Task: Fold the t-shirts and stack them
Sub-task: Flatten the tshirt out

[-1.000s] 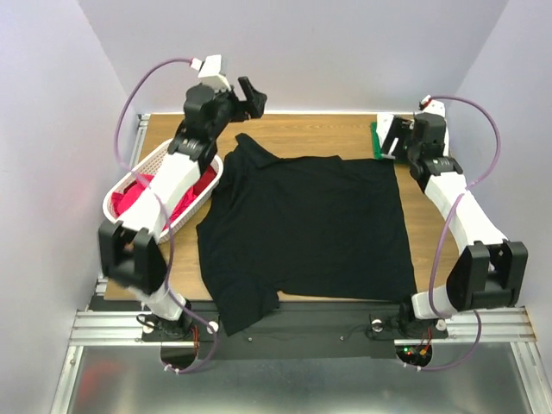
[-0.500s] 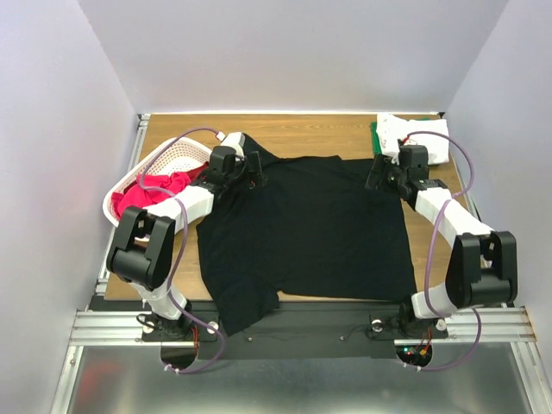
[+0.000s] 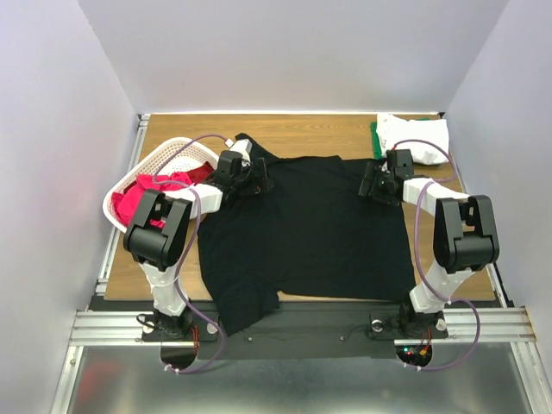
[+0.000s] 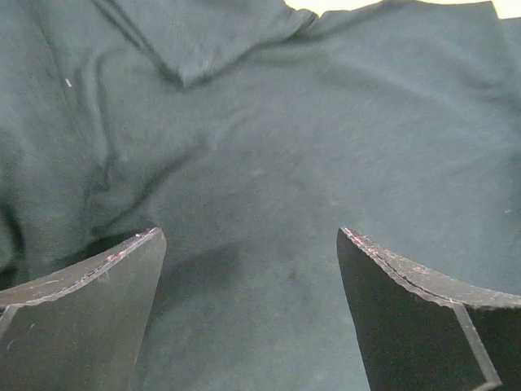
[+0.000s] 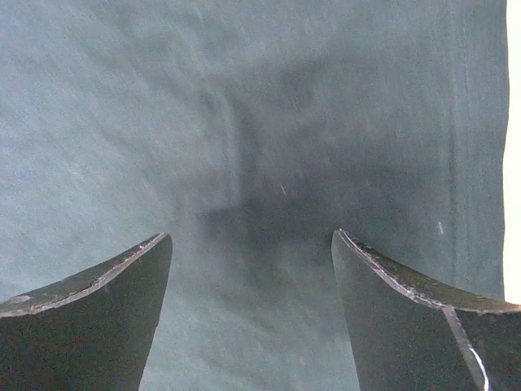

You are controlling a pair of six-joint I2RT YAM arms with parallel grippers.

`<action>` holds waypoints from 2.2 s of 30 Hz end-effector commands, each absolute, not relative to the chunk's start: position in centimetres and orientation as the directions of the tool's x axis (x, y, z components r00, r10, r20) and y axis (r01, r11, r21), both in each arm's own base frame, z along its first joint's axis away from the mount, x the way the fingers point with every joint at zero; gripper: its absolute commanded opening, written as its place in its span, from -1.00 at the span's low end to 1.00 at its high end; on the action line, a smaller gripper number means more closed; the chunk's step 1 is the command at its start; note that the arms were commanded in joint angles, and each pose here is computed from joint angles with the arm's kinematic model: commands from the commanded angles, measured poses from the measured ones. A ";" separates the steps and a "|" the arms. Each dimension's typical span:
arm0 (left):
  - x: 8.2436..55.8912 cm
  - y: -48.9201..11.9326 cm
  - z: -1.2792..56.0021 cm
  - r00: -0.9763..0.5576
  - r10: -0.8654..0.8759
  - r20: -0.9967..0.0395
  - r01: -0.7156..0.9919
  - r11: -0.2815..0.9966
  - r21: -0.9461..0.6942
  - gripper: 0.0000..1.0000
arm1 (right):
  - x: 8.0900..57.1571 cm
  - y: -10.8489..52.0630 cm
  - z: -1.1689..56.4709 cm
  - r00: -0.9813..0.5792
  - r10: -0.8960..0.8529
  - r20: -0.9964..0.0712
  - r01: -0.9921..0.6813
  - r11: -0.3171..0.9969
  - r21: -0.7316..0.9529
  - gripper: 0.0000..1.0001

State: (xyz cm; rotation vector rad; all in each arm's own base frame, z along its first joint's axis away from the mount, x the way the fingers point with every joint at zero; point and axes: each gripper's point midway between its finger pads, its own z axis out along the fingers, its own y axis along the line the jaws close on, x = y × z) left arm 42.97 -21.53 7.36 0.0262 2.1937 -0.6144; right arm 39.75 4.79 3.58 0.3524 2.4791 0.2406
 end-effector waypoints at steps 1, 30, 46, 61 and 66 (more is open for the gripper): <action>44.6 -23.0 9.4 -0.610 -0.210 -0.764 0.272 0.850 -0.451 0.97 | 42.2 4.3 4.4 -0.734 0.309 -0.604 0.207 0.950 0.235 0.71; 43.1 -18.6 20.0 -0.372 -0.316 -0.873 0.200 0.891 -0.407 0.97 | 42.3 2.7 8.4 -0.679 0.307 -0.667 0.186 0.951 0.249 0.71; 24.8 -8.9 13.4 -0.320 -0.584 -0.746 -0.491 0.776 -0.397 0.97 | 40.5 3.0 12.6 -0.599 0.324 -0.732 0.153 0.944 0.293 0.72; 15.0 -13.7 9.7 -0.568 -0.650 -0.504 -0.579 0.751 -0.316 0.97 | 40.1 3.1 12.3 -0.600 0.316 -0.735 0.140 0.946 0.292 0.74; 9.8 -15.2 6.1 -0.695 -0.620 -0.364 -0.577 0.783 -0.232 0.96 | 40.1 3.2 12.5 -0.597 0.316 -0.738 0.130 0.945 0.299 0.75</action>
